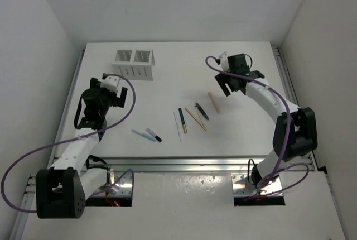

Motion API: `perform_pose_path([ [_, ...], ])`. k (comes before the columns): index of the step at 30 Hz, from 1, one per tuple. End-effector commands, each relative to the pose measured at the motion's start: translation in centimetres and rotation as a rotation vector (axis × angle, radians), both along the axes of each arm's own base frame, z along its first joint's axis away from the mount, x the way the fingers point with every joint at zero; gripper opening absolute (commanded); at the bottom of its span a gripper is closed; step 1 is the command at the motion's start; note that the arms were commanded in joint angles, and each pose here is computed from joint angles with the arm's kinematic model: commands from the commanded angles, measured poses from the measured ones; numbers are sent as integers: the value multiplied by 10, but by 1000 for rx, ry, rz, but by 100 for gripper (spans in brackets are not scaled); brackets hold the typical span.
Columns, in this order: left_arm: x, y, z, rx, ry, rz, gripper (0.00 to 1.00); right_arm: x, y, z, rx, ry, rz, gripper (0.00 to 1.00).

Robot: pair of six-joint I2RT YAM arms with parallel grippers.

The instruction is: Organize the makeup

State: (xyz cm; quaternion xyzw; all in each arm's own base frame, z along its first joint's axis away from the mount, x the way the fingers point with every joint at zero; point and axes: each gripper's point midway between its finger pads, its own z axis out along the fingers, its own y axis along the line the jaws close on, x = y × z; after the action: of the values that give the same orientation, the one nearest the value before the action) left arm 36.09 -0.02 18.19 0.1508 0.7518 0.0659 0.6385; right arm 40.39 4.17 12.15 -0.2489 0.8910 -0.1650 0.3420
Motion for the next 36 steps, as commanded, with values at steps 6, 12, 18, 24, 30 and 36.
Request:
perform_pose_path([
  [6, 25, -21, 32, -109, 114, -69, 100, -23, 79, -49, 304, 399, 126, 73],
  [12, 24, -34, 34, -100, 98, -159, 100, -16, 92, -81, 396, 466, 49, 52],
  [18, 23, -31, 30, -96, 107, -139, 100, -11, 78, -103, 320, 489, -19, 41],
  [24, 21, -31, 29, -96, 107, -139, 100, -18, 74, -127, 312, 526, -87, 41],
  [30, 20, -37, 29, -95, 106, -180, 100, -19, 72, -138, 305, 547, -101, 27],
  [36, 14, -67, 43, -169, 93, -335, 100, -10, 69, -123, 308, 511, -88, 0],
])
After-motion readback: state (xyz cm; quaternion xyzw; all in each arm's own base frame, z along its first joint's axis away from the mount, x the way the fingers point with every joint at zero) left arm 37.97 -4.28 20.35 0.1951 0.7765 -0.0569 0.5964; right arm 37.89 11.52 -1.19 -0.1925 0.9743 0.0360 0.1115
